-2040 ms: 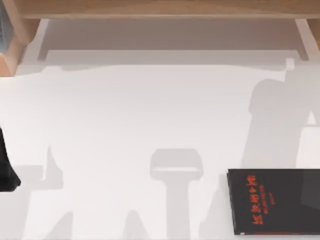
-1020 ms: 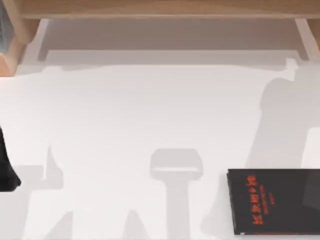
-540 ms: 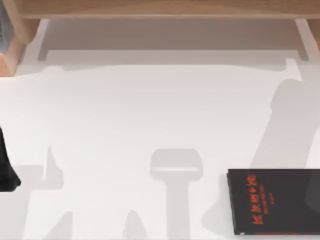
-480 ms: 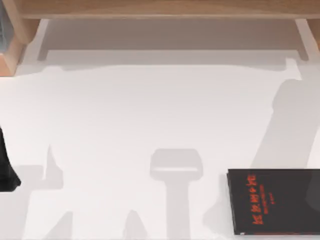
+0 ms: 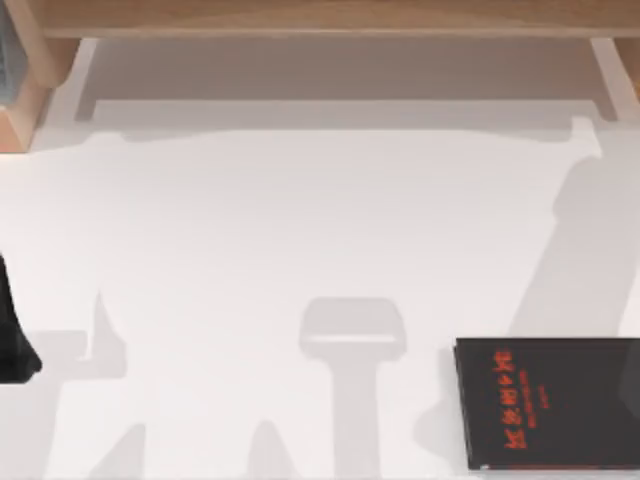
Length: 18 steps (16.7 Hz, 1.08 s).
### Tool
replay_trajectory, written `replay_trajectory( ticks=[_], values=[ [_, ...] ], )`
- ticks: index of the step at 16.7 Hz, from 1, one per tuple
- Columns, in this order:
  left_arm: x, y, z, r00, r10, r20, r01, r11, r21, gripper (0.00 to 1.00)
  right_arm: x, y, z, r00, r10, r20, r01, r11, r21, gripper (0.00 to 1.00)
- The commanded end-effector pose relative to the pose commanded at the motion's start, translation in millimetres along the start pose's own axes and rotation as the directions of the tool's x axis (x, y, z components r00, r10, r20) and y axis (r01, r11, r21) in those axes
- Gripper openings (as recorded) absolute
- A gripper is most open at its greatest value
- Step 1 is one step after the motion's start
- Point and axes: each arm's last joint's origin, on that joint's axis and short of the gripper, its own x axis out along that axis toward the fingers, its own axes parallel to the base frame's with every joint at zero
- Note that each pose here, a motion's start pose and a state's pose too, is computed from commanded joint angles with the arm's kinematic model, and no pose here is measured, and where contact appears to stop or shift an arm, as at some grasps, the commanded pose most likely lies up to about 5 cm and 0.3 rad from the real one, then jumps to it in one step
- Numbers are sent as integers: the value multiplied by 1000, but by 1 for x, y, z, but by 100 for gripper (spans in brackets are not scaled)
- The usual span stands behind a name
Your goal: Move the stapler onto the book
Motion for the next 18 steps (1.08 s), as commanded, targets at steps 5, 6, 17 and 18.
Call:
replay_trajectory(
  ticks=[5, 6, 17, 18],
  values=[
    [0, 0, 0, 1000, 0, 0, 0, 1000, 0, 100, 0, 0, 0, 1000, 0, 0, 0, 1000, 0, 40],
    [0, 0, 0, 1000, 0, 0, 0, 1000, 0, 100, 0, 0, 0, 1000, 0, 0, 0, 1000, 0, 32],
    [0, 0, 0, 1000, 0, 0, 0, 1000, 0, 100, 0, 0, 0, 1000, 0, 0, 0, 1000, 0, 0],
    [0, 0, 0, 1000, 0, 0, 0, 1000, 0, 100, 0, 0, 0, 1000, 0, 0, 0, 1000, 0, 0]
  ],
)
